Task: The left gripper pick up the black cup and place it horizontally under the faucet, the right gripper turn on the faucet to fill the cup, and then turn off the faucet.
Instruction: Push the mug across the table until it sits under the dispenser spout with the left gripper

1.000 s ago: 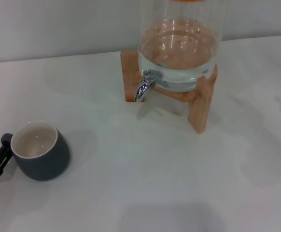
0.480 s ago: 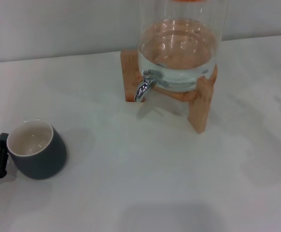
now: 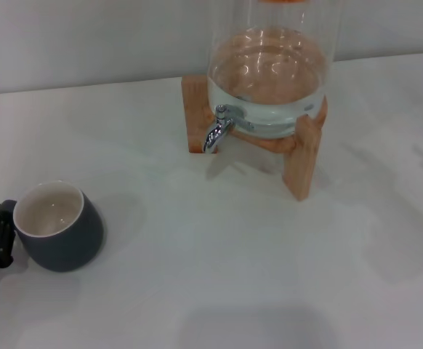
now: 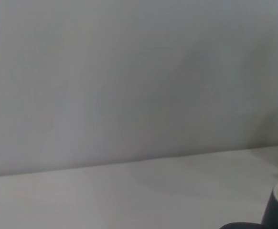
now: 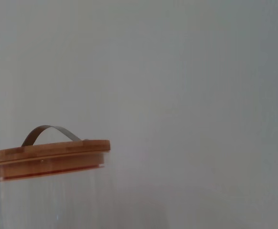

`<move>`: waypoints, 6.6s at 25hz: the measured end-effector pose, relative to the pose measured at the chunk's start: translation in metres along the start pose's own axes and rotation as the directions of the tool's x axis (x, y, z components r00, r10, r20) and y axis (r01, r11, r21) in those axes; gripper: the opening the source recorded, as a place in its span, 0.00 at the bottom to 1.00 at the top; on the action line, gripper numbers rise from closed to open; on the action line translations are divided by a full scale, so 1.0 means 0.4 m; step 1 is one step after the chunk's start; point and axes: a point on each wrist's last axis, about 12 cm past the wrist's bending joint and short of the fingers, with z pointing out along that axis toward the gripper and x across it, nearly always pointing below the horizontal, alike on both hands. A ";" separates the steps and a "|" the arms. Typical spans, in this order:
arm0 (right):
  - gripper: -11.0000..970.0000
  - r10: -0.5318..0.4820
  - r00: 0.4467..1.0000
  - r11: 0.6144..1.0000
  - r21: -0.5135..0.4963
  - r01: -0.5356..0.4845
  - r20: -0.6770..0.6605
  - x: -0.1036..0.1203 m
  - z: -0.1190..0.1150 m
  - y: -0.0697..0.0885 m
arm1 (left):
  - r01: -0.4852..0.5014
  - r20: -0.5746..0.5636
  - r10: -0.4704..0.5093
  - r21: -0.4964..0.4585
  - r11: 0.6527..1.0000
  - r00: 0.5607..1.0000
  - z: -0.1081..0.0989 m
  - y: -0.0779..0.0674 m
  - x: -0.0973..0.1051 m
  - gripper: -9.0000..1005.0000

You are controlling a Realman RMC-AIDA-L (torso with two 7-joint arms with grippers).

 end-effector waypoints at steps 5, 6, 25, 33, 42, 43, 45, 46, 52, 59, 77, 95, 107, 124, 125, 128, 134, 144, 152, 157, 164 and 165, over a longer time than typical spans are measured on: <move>0.77 0.005 1.000 1.000 0.001 -0.005 -0.001 0.003 -0.003 0.001 | -0.001 0.041 0.000 0.031 1.000 0.999 0.000 -0.008 -0.013 0.12; 0.77 0.005 1.000 1.000 0.001 -0.005 -0.001 0.003 -0.003 0.001 | 0.001 0.048 -0.003 0.035 0.999 0.999 0.001 -0.009 -0.016 0.12; 0.77 0.004 1.000 1.000 -0.008 -0.004 0.002 0.003 -0.004 0.004 | 0.007 0.079 -0.017 0.120 0.993 0.997 0.098 -0.041 -0.071 0.12; 0.77 0.000 1.000 0.999 -0.032 0.000 0.014 0.000 0.001 0.010 | 0.004 0.039 -0.010 0.162 0.987 0.999 0.152 -0.068 -0.084 0.12; 0.77 0.009 1.000 0.999 -0.049 -0.008 0.022 0.002 0.002 0.017 | 0.017 -0.021 -0.012 0.249 0.968 1.000 0.195 -0.100 -0.100 0.12; 0.77 0.009 1.000 0.999 -0.049 -0.008 0.022 0.002 0.002 0.017 | 0.017 -0.022 -0.012 0.253 0.967 1.000 0.197 -0.102 -0.102 0.12; 0.77 0.009 1.000 0.999 -0.049 -0.008 0.022 0.003 0.002 0.018 | 0.022 -0.027 -0.016 0.264 0.964 1.000 0.202 -0.105 -0.105 0.12; 0.77 0.009 1.000 0.999 -0.049 -0.008 0.022 0.003 0.002 0.018 | 0.025 -0.029 -0.018 0.269 0.963 0.999 0.204 -0.107 -0.106 0.12; 0.77 0.010 1.000 0.999 -0.052 -0.009 0.022 0.003 0.004 0.019 | 0.033 -0.066 -0.014 0.296 0.955 0.998 0.226 -0.118 -0.116 0.12; 0.77 0.010 1.000 0.999 -0.053 -0.009 0.021 0.003 0.004 0.019 | 0.024 -0.102 0.009 0.321 0.947 0.995 0.254 -0.132 -0.128 0.12; 0.77 0.014 1.000 0.998 -0.055 -0.013 0.023 0.005 0.006 0.020 | -0.027 -0.135 0.075 0.331 0.943 0.988 0.297 -0.144 -0.152 0.12; 0.77 0.019 1.000 0.998 -0.054 -0.017 0.023 0.008 0.009 0.020 | -0.083 -0.183 0.161 0.373 0.924 0.970 0.334 -0.178 -0.162 0.12; 0.77 0.019 1.000 0.998 -0.058 -0.018 0.021 0.009 0.010 0.022 | -0.112 -0.156 0.187 0.395 0.912 0.970 0.350 -0.191 -0.184 0.11; 0.77 0.020 1.000 0.998 -0.060 -0.018 0.022 0.009 0.012 0.022 | -0.129 -0.146 0.199 0.388 0.913 0.969 0.365 -0.195 -0.199 0.11; 0.77 0.020 1.000 0.998 -0.060 -0.019 0.021 0.009 0.012 0.022 | -0.129 -0.147 0.200 0.387 0.913 0.969 0.365 -0.195 -0.199 0.11; 0.77 0.027 0.999 0.998 -0.058 -0.025 0.020 0.013 0.011 0.023 | -0.129 -0.149 0.199 0.386 0.913 0.969 0.364 -0.194 -0.197 0.11; 0.77 0.030 0.999 0.998 -0.058 -0.028 0.019 0.014 0.010 0.024 | -0.136 -0.150 0.208 0.388 0.911 0.967 0.362 -0.194 -0.194 0.11; 0.77 0.032 0.999 0.998 -0.054 -0.031 0.020 0.015 0.007 0.023 | -0.135 -0.163 0.214 0.396 0.908 0.963 0.354 -0.195 -0.181 0.11; 0.77 0.032 0.999 0.998 -0.060 -0.031 0.025 0.014 0.004 0.025 | -0.131 -0.170 0.213 0.395 0.909 0.962 0.351 -0.194 -0.176 0.11; 0.77 0.033 0.999 0.997 -0.064 -0.031 0.027 0.013 0.000 0.027 | -0.129 -0.171 0.210 0.393 0.911 0.963 0.349 -0.193 -0.174 0.11; 0.77 0.034 0.999 0.997 -0.064 -0.033 0.026 0.014 -0.003 0.028 | -0.100 -0.181 0.181 0.383 0.918 0.967 0.346 -0.189 -0.173 0.15; 0.77 0.036 0.999 0.997 -0.064 -0.034 0.026 0.015 -0.004 0.028 | -0.100 -0.180 0.180 0.382 0.919 0.967 0.346 -0.188 -0.173 0.16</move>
